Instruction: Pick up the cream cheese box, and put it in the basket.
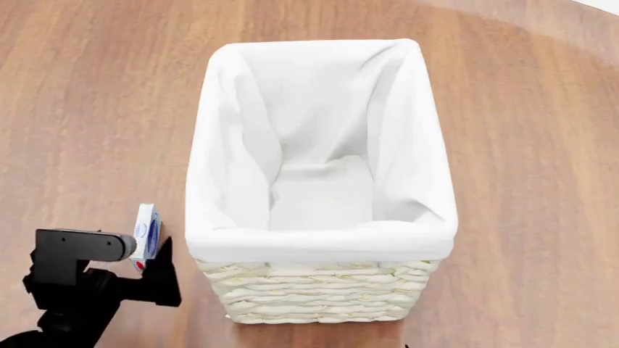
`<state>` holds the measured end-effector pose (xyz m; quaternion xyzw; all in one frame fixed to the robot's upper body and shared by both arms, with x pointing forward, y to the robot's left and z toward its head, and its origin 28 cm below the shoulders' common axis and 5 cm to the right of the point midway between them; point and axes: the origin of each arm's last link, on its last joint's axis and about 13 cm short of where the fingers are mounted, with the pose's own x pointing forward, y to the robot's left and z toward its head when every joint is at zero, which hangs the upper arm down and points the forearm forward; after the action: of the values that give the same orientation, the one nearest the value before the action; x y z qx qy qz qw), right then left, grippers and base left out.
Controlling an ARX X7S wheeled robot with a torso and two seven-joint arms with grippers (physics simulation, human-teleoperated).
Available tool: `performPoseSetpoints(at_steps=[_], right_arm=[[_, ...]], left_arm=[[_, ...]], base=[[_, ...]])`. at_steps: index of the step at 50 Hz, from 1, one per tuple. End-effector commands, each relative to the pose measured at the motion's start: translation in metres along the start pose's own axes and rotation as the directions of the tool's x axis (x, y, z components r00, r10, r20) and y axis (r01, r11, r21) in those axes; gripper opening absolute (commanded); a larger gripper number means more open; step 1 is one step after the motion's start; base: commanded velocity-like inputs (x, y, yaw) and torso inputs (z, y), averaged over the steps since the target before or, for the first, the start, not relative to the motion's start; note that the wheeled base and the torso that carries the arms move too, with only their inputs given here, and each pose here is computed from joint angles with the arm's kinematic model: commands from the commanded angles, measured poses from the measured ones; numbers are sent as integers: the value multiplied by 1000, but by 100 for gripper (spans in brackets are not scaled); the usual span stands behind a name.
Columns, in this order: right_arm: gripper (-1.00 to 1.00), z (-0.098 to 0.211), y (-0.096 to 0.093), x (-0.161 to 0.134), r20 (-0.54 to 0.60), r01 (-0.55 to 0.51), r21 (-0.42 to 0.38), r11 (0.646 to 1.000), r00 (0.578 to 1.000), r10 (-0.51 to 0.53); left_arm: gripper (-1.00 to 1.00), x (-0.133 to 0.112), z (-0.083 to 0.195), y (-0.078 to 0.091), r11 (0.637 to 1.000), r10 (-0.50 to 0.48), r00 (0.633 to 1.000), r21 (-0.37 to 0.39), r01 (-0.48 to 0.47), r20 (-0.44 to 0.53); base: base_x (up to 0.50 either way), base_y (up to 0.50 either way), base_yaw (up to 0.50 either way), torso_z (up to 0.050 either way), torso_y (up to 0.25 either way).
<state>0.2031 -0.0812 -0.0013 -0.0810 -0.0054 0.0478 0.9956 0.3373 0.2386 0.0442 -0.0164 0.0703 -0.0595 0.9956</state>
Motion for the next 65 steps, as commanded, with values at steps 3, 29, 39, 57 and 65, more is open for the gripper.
performPoseSetpoints(at_steps=[3, 29, 39, 57, 65], right_arm=[[100, 1, 0, -1, 2, -2, 1, 1000, 1000, 2], [100, 0, 1, -1, -2, -5, 1, 1000, 1000, 5], [100, -1, 1, 0, -3, -8, 2, 1000, 1000, 8], [100, 0, -2, 2, 0, 4, 16, 1000, 1000, -4], [100, 0, -2, 2, 3, 3, 13, 1000, 1000, -3]], left_arm=[[100, 16, -6, -3, 1000, -3, 999, -25, 2, -50], [-100, 25, -11, 2, 993, -10, 997, -116, 1, -78], [-100, 22, -9, 4, 994, -3, 998, -105, -4, -69], [-100, -37, 171, 29, 971, 41, 996, 230, -60, 85], [-100, -53, 256, 6, 857, -132, 991, 500, 124, -19]], base=[[0, 0, 0, 0, 0], [0, 0, 0, 0, 0], [0, 0, 0, 0, 0], [0, 0, 0, 0, 0], [0, 0, 0, 0, 0]])
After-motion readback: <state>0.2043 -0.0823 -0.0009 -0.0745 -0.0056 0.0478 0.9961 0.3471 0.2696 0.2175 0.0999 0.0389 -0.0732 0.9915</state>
